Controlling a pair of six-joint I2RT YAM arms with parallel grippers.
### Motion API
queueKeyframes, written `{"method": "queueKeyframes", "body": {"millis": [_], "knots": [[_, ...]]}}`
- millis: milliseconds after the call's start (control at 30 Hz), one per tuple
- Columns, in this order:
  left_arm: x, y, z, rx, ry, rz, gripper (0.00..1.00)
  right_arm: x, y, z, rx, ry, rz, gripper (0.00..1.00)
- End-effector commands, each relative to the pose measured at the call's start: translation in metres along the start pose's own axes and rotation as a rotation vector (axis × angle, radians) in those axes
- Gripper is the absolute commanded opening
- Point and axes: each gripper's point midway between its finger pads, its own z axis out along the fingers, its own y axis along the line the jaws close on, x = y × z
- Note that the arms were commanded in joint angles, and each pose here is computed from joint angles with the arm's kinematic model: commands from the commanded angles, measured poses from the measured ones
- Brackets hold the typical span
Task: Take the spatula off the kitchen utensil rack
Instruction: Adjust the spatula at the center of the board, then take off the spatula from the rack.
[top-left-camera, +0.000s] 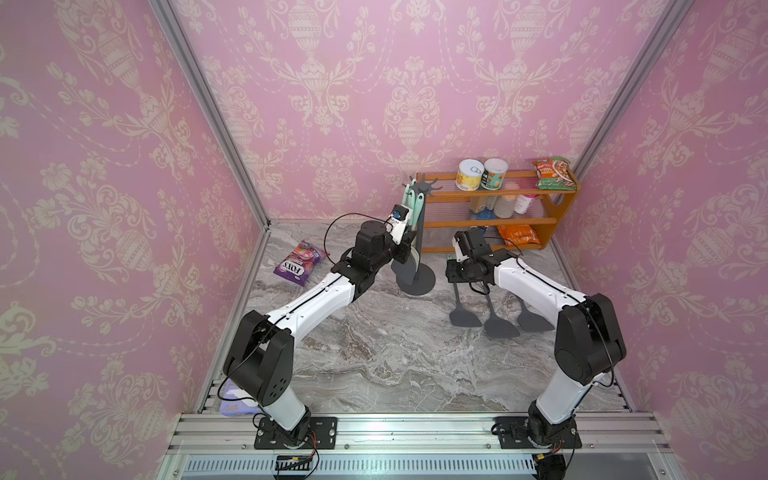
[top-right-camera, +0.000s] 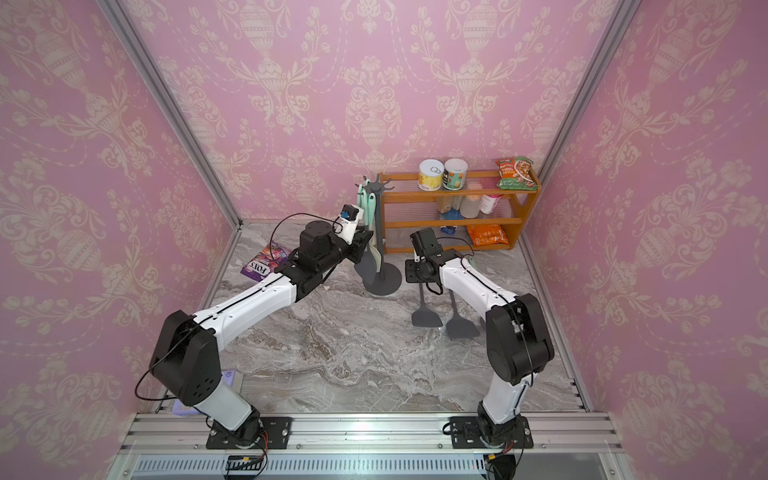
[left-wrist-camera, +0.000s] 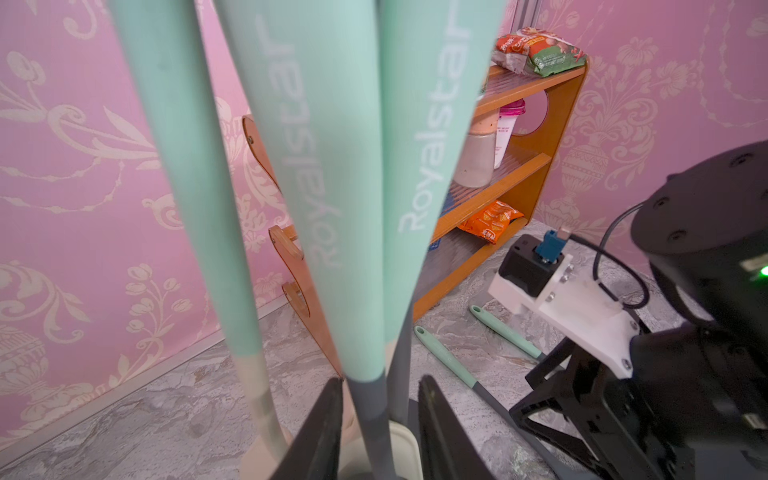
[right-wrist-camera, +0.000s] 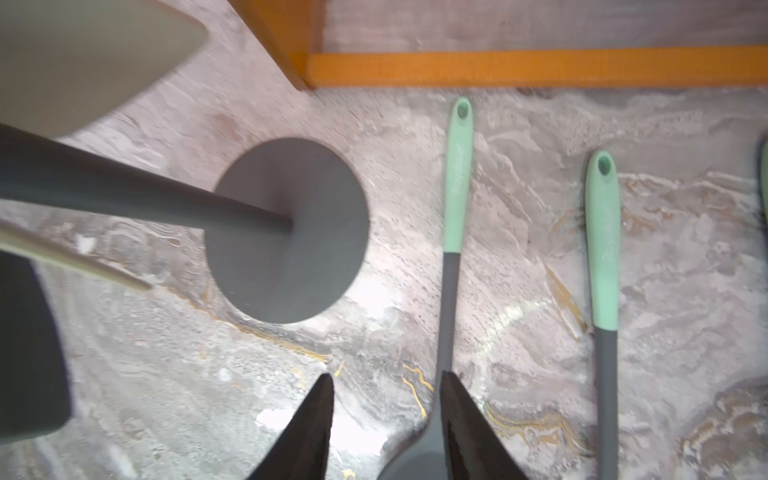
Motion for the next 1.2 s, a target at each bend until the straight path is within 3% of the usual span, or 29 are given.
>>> {"method": "queueKeyframes", "body": {"millis": [0, 67, 200, 333, 667, 1167], "knots": [[-0.013, -0.001, -0.011, 0.018, -0.033, 0.007, 0.35, -0.029, 0.026, 0.000, -0.204, -0.127, -0.034, 0.45], [-0.015, -0.001, -0.013, 0.019, -0.035, 0.007, 0.36, -0.040, 0.033, 0.004, -0.282, -0.148, -0.039, 0.50], [-0.017, -0.002, -0.014, 0.025, -0.025, 0.009, 0.36, -0.044, 0.040, 0.027, -0.312, -0.069, -0.096, 0.50], [-0.018, -0.003, -0.015, 0.029, -0.026, 0.009, 0.36, -0.058, 0.053, 0.028, -0.423, -0.184, -0.116, 0.51], [-0.018, -0.002, -0.014, 0.026, -0.011, 0.011, 0.34, -0.087, 0.083, -0.008, -0.633, -0.415, -0.161, 0.51], [-0.016, 0.001, -0.005, 0.016, 0.001, 0.013, 0.34, -0.113, 0.105, -0.069, -0.722, -0.516, -0.267, 0.50]]}}
